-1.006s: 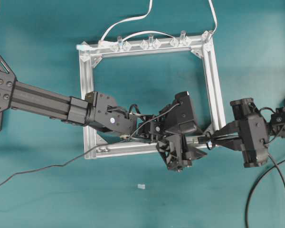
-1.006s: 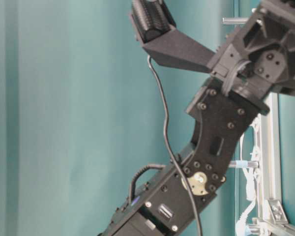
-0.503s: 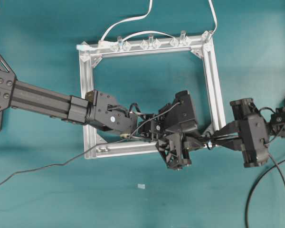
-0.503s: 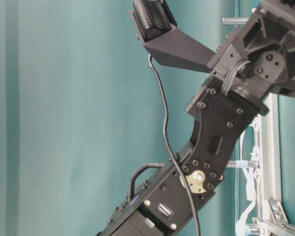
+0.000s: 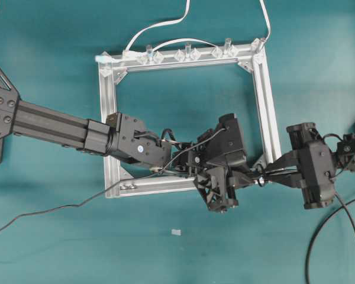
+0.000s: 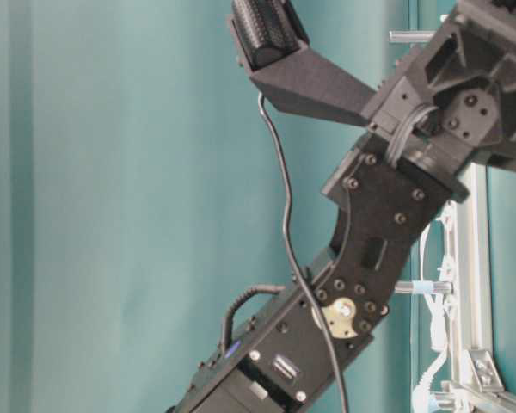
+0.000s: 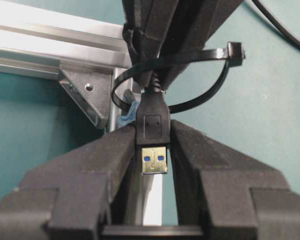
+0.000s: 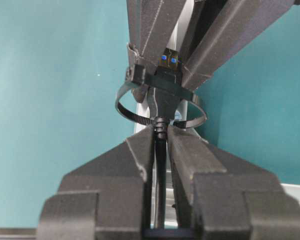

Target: Insert the wire through the string loop located on the right side.

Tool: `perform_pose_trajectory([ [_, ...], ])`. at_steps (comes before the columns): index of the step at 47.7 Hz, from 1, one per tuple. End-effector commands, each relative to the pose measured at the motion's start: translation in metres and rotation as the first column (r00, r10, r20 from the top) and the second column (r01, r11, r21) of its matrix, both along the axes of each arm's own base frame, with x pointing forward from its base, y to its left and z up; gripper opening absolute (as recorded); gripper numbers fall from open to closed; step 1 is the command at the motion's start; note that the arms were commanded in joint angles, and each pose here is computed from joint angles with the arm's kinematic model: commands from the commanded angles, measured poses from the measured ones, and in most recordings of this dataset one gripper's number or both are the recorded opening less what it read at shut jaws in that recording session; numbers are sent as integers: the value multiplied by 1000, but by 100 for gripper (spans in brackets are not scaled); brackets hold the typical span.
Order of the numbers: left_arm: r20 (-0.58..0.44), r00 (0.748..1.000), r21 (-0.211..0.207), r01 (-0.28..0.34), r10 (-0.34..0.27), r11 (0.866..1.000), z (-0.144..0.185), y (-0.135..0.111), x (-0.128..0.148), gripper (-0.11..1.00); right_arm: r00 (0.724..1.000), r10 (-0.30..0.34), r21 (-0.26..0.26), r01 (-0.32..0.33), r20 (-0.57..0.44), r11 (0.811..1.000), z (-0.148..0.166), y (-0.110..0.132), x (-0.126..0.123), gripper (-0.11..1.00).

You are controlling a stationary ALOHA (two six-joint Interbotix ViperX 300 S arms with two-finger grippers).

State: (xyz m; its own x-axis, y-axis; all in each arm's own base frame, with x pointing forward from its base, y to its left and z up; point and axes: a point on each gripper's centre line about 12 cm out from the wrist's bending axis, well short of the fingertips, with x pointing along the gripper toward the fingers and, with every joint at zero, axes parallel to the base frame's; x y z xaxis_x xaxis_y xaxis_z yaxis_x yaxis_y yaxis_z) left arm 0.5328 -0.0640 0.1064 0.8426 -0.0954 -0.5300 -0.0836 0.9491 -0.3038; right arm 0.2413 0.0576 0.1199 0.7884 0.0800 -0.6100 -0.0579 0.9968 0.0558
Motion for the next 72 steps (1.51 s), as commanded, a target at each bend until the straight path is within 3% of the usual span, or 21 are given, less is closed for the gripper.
perform_pose_trajectory([
  [1,69,998,-7,6,-5,1000,33,-3,4,21,1000,2,14,-2,-8,1000,1,2,0,11],
  [15,68,998,-8,3,-3,1000,33,-2,4,21,998,-63,99,65,-20,993,1,2,0,11],
  [34,69,998,-7,4,-4,1000,33,-2,3,21,996,-87,89,85,18,992,1,-3,-2,12],
  [37,69,998,-7,6,-5,1000,34,-3,3,21,996,-84,85,83,13,993,-1,-3,-4,23],
  [46,66,998,-4,6,-6,1000,35,-2,3,21,997,-78,85,78,-4,993,-3,-4,-9,79],
  [49,67,998,-4,6,-6,1000,35,-2,3,21,997,-75,88,75,-7,993,-3,-4,-11,92],
  [72,65,998,3,8,-8,1000,45,0,-4,21,997,-73,98,72,4,993,1,-6,-18,93],
])
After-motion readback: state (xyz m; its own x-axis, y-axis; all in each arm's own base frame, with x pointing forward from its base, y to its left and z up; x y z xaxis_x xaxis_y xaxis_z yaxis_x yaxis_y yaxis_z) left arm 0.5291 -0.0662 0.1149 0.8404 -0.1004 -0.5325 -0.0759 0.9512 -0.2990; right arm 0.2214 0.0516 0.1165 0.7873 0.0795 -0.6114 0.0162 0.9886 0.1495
